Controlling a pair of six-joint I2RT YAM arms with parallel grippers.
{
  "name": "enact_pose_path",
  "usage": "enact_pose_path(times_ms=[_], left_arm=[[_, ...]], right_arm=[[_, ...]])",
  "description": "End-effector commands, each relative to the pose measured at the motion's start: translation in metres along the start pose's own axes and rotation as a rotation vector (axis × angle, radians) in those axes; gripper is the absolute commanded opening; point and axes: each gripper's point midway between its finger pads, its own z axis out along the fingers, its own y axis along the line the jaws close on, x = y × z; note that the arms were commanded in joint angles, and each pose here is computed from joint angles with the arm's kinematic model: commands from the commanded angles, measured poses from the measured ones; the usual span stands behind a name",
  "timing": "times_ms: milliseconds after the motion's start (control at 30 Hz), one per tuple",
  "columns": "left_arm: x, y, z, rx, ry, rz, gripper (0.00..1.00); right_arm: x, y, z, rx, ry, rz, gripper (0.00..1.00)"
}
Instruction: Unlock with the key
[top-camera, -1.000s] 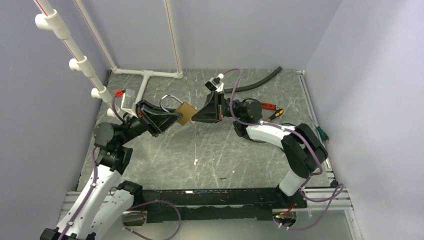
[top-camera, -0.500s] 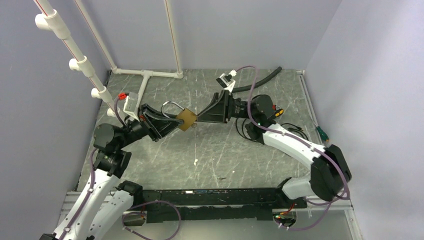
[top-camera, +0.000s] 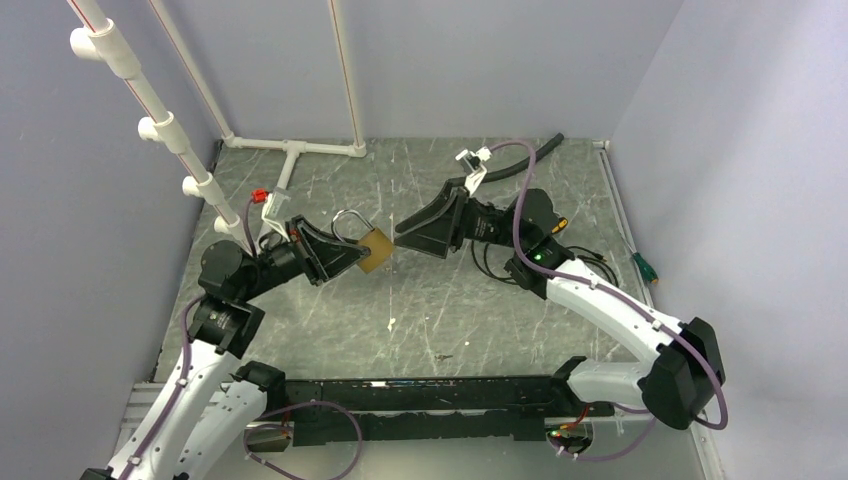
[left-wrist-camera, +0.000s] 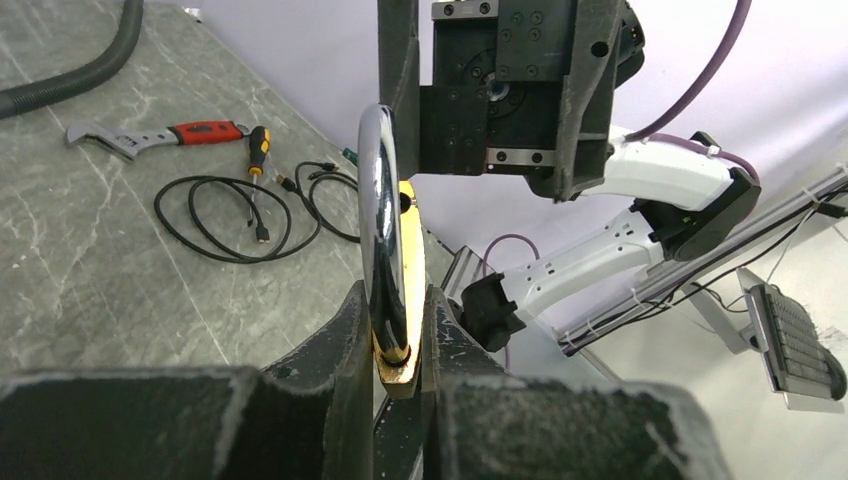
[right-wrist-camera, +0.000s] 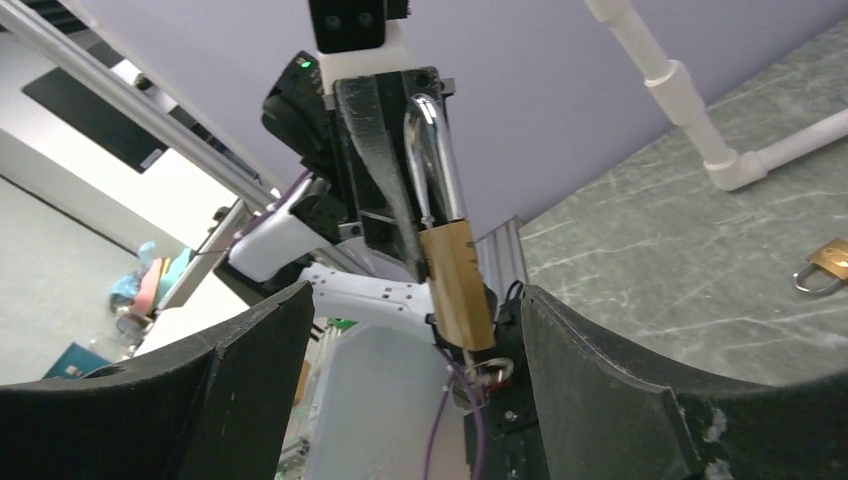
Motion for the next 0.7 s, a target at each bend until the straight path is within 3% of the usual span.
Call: enact_pose_path(times_ms=[0,233,400,667], left_arm=[[-0.028,-0.03,-0.002,0.087,-0.105,0.058,0.0],[-0.028,-0.036,-0.008,0.076,-0.103,0.052,0.0],[-0.028,-0.038,-0.01,0.082,-0.115,0.037,0.0],[-0.03,-0.039,-0.008,0.101,-0.131,0.026,0.0]], right_arm=[[0.003,-0.016,0.005,0.034,-0.01,-0.063,0.78],[0.002,-0.035,0.0,0.142,-0.011,-0.153,0.8],[0.009,-0.027,0.001,0.075,0.02,-0.163,0.8],[0.025,-0.004,0.008,-0.083,0.093,-0.152,0.65]])
